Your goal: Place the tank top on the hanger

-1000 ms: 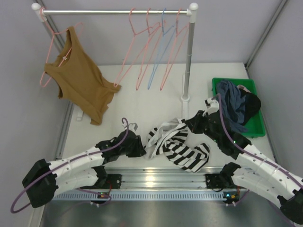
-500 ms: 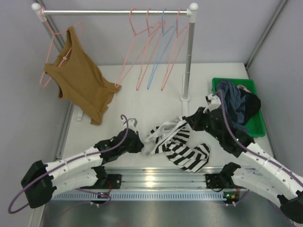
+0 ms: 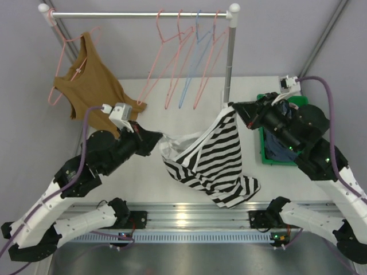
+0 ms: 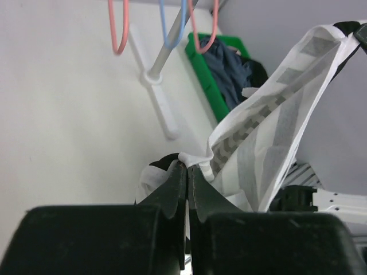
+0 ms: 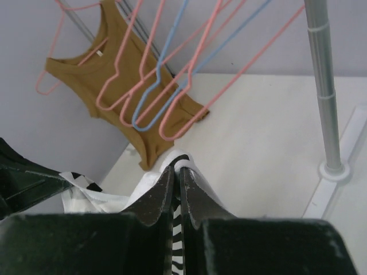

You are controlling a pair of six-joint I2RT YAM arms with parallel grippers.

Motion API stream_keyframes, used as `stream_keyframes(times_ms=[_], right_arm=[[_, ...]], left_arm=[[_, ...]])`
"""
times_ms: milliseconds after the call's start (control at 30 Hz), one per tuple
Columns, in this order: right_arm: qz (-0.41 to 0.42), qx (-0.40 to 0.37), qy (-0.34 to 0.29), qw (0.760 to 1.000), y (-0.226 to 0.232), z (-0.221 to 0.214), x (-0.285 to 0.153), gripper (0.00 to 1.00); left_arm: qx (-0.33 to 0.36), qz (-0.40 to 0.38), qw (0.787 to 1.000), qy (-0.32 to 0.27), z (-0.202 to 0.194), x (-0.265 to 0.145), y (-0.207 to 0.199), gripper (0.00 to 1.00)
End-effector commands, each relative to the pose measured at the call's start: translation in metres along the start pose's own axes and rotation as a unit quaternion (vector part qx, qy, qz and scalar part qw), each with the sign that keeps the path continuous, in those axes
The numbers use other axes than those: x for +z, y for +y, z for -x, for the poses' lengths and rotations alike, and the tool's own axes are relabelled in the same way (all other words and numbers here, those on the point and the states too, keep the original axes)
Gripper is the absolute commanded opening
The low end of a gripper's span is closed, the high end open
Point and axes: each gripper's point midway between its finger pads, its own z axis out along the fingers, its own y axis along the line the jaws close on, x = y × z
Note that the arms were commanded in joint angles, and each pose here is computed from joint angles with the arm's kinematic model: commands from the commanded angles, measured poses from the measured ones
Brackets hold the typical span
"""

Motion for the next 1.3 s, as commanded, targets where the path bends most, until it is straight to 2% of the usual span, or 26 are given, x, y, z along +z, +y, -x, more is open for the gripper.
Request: stream_keyframes(times_ms=[0, 200, 300, 400, 500, 600, 767, 833, 867, 933, 967, 1000, 1033, 1067, 1100, 1133, 1167, 1267], right_arm=[[0.056, -0.023, -0.046, 0.997, 0.035, 0.051, -0.013, 0.0], [0.076, -0.04, -0.082, 0.993, 0.057, 0.095, -0.015, 0.0], [0.074, -0.05, -0.105, 0.99, 0.063, 0.116, -0.015, 0.0], [0.075, -0.058, -0.127, 0.987, 0.069, 0.136, -0.02, 0.0], [0.076, -0.063, -0.141, 0.985, 0.074, 0.151, -0.023, 0.0], [0.076, -0.063, -0.131, 0.987, 0.072, 0.145, -0.024, 0.0], [0.072, -0.037, -0.103, 0.991, 0.058, 0.109, -0.025, 0.0], [0.064, -0.017, -0.074, 0.995, 0.044, 0.075, -0.024, 0.0], [0.053, -0.011, -0.039, 0.998, 0.031, 0.039, -0.013, 0.0], [0.05, 0.022, -0.021, 0.998, 0.019, 0.009, -0.021, 0.0], [0.032, 0.032, 0.018, 0.999, 0.0, -0.036, -0.012, 0.0], [0.033, 0.047, 0.023, 0.998, -0.006, -0.051, -0.018, 0.0], [0.031, 0.072, 0.038, 0.996, -0.012, -0.071, -0.019, 0.0], [0.009, 0.083, 0.082, 0.993, -0.033, -0.122, -0.015, 0.0], [0.014, 0.095, 0.082, 0.992, -0.036, -0.135, -0.021, 0.0], [0.005, 0.117, 0.096, 0.989, -0.043, -0.154, -0.023, 0.0], [-0.016, 0.125, 0.13, 0.984, -0.062, -0.194, -0.027, 0.0], [-0.022, 0.156, 0.158, 0.975, -0.076, -0.242, -0.044, 0.01]], left_arm=[[0.046, -0.012, 0.999, -0.008, 0.024, -0.012, -0.012, 0.0], [0.07, -0.037, 0.994, -0.069, 0.09, -0.022, -0.046, 0.0], [0.077, -0.056, 0.988, -0.118, 0.136, -0.037, -0.069, 0.0], [0.089, -0.061, 0.985, -0.136, 0.163, -0.041, -0.083, 0.0], [0.092, -0.065, 0.985, -0.131, 0.174, -0.045, -0.093, 0.0], [0.082, -0.071, 0.988, -0.111, 0.167, -0.043, -0.095, 0.0], [0.061, -0.067, 0.995, -0.046, 0.124, -0.031, -0.083, 0.0], [0.05, -0.06, 0.997, -0.002, 0.09, -0.021, -0.072, 0.0], [0.043, -0.061, 0.997, 0.01, 0.08, -0.018, -0.07, 0.0], [0.022, -0.049, 0.997, 0.059, 0.035, -0.004, -0.054, 0.0], [0.012, -0.062, 0.995, 0.073, 0.021, 0.002, -0.056, 0.0], [0.006, -0.051, 0.992, 0.116, -0.018, 0.014, -0.04, 0.0], [-0.014, -0.052, 0.989, 0.135, -0.037, 0.021, -0.038, 0.0], [-0.025, -0.063, 0.984, 0.163, -0.06, 0.025, -0.036, 0.0], [-0.033, -0.054, 0.981, 0.186, -0.094, 0.039, -0.022, 0.0], [-0.047, -0.049, 0.977, 0.203, -0.113, 0.045, -0.016, 0.0], [-0.052, -0.046, 0.973, 0.218, -0.13, 0.051, -0.01, 0.0], [-0.061, -0.008, 0.96, 0.272, -0.19, 0.07, 0.02, 0.0]])
